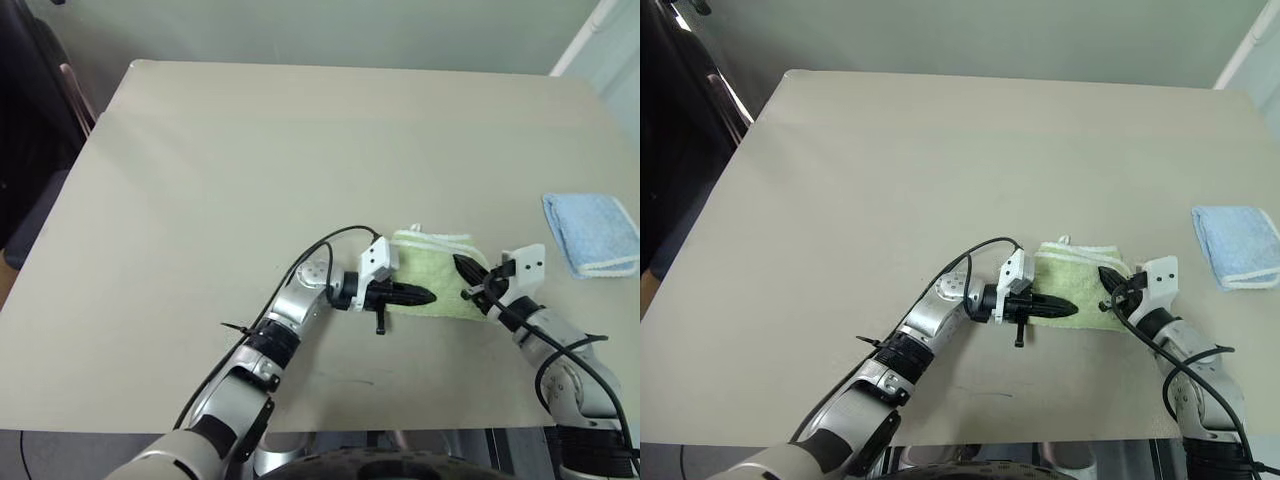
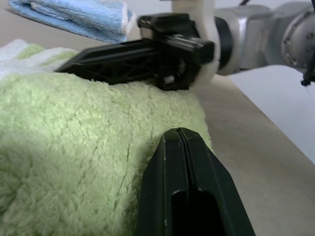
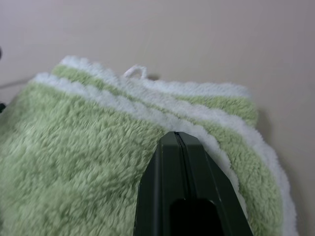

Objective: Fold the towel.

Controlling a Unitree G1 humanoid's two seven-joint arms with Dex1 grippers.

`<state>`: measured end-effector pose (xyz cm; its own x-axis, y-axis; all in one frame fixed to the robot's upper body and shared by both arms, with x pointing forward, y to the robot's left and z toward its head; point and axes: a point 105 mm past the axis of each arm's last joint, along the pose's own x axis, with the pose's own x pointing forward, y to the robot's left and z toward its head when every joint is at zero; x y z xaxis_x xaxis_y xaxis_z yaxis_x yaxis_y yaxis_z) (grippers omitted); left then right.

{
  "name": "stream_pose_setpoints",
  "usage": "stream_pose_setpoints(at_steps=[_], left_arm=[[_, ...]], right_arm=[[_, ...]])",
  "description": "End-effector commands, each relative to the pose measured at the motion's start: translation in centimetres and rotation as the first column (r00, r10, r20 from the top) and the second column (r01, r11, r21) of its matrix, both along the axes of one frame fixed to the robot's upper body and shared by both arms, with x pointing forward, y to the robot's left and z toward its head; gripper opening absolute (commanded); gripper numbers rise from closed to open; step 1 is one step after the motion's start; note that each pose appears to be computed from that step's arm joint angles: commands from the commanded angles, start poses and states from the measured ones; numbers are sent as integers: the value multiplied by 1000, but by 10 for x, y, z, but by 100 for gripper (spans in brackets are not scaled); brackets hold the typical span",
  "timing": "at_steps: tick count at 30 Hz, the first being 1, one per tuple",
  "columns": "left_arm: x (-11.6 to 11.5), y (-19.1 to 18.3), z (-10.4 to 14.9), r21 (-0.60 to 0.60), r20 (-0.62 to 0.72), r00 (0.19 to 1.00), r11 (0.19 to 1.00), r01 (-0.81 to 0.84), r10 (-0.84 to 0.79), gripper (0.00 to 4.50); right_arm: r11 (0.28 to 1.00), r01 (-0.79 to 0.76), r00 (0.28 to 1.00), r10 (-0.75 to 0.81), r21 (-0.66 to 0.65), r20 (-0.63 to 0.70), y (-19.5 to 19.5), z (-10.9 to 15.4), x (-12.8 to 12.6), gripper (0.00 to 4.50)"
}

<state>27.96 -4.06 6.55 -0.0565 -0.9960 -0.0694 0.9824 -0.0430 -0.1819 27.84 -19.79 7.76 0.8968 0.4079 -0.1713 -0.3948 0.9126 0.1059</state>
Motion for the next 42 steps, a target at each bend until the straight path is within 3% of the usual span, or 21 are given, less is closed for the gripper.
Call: stream_pose_setpoints(at_steps=[1, 4, 8, 12, 16, 20, 23, 26, 31, 36, 42], left_arm=[[-2, -1, 3, -28, -62, 998, 1000, 6, -8, 3], [-1, 2, 12, -41, -50, 999, 999, 19, -21, 0], [-1, 5, 19, -50, -46, 999, 998, 24, -26, 0], [9, 23, 58, -116, -3, 1000, 993, 7, -7, 0], [23, 38, 78, -131, 30, 997, 989, -70, 74, 93], [42, 63, 91, -106, 31, 984, 979, -173, 177, 231], [59, 75, 73, 15, -6, 952, 952, -305, 305, 341], [62, 79, 63, 70, -61, 937, 937, -341, 345, 448], [39, 77, 32, 307, -439, 823, 921, -239, 360, 448], [13, 71, 42, 308, -661, 693, 946, -97, 286, 448], [2, 64, 41, 296, -760, 599, 955, -26, 253, 448]], right_arm=[[998, -55, 998, 56, 20, -14, 5, -1, -5, 0], [996, -77, 997, 77, 42, 4, 5, 8, -3, 54], [991, -118, 992, 116, 59, 45, 9, 21, -3, 200], [974, -217, 967, 204, 71, 153, 13, 66, -9, 325], [958, -282, 948, 270, 55, 170, 16, 85, -19, 450], [942, -335, 927, 325, 22, 187, 19, 104, -30, 450], [945, -326, 932, 320, 8, 167, 18, 106, -30, 450], [949, -314, 940, 309, 12, 147, 17, 105, -30, 450], [952, -306, 952, 305, 24, 36, 15, 92, -37, 450], [960, -281, 959, 281, -2, 21, 10, 91, -39, 450], [963, -266, 964, 267, -40, 7, 10, 84, -37, 450]])
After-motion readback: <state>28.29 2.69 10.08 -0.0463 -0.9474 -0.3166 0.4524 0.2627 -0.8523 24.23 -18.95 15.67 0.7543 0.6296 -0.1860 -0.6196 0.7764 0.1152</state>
